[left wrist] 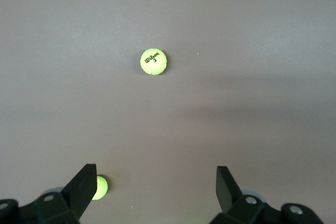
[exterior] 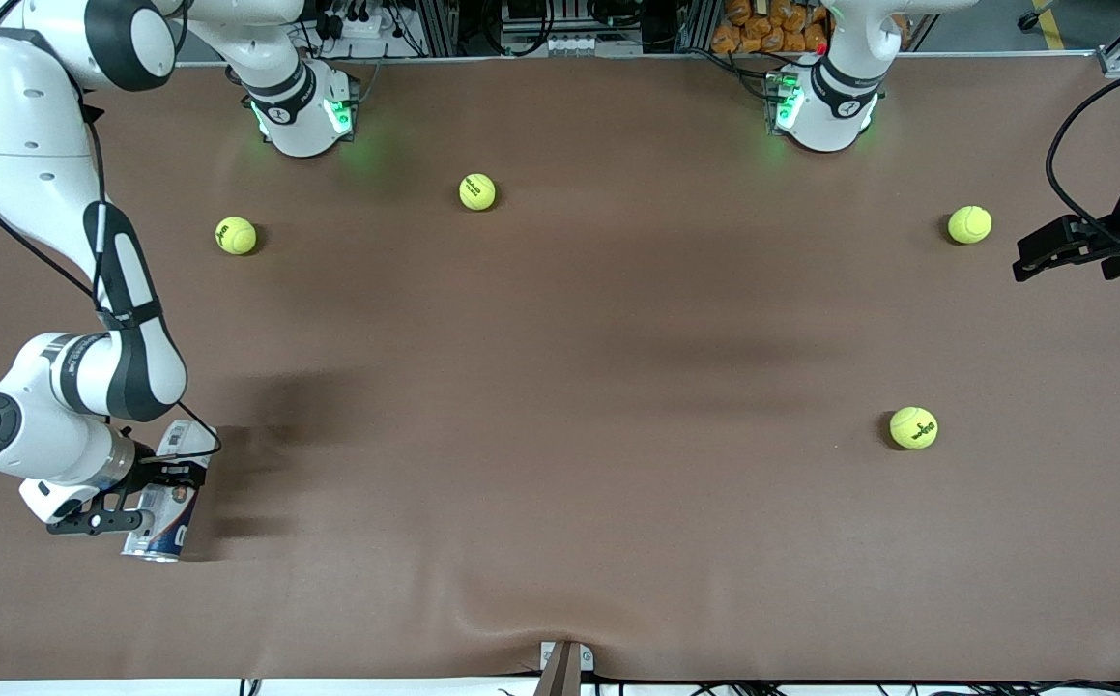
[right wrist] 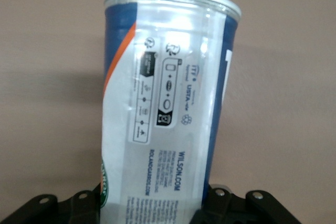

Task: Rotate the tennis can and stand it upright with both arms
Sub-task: 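Lift the tennis can with the right gripper and carry it to mid-table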

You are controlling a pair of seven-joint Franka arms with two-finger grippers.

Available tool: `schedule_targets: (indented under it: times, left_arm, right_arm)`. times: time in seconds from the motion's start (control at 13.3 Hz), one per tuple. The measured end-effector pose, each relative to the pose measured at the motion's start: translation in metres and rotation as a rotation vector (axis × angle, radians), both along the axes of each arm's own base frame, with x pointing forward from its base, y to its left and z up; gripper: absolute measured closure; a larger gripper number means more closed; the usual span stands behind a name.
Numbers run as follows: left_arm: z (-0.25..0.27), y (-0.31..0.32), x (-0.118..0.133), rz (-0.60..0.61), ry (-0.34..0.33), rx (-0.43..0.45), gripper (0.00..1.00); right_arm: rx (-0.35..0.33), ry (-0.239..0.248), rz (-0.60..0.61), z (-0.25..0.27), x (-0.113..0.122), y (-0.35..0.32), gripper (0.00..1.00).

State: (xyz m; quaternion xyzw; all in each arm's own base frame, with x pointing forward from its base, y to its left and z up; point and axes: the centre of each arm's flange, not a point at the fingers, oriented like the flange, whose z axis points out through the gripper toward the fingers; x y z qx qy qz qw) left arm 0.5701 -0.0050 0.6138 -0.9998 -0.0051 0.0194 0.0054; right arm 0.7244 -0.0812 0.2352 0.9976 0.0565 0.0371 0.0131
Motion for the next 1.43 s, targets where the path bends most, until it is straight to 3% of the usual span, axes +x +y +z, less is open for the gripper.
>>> schedule_targets:
  times: [0.53, 0.83, 1.13, 1.43]
  left_arm:
    - [-0.002, -0.001, 0.001, -0.001, 0.002, 0.0, 0.0]
    - [-0.004, -0.001, 0.003, -0.002, 0.005, 0.0, 0.0]
    - [-0.005, -0.004, 0.003, -0.007, 0.006, 0.0, 0.0]
    - [-0.006, -0.005, 0.003, -0.009, 0.008, 0.0, 0.0]
  right_arm:
    - [-0.01, -0.035, 0.267, 0.025, 0.009, 0.095, 0.43]
    - [-0.024, -0.075, 0.556, 0.052, 0.004, 0.196, 0.41]
    - [-0.032, -0.088, 0.839, 0.058, -0.022, 0.308, 0.41]
    - [-0.03, -0.116, 1.07, 0.067, -0.069, 0.424, 0.4]
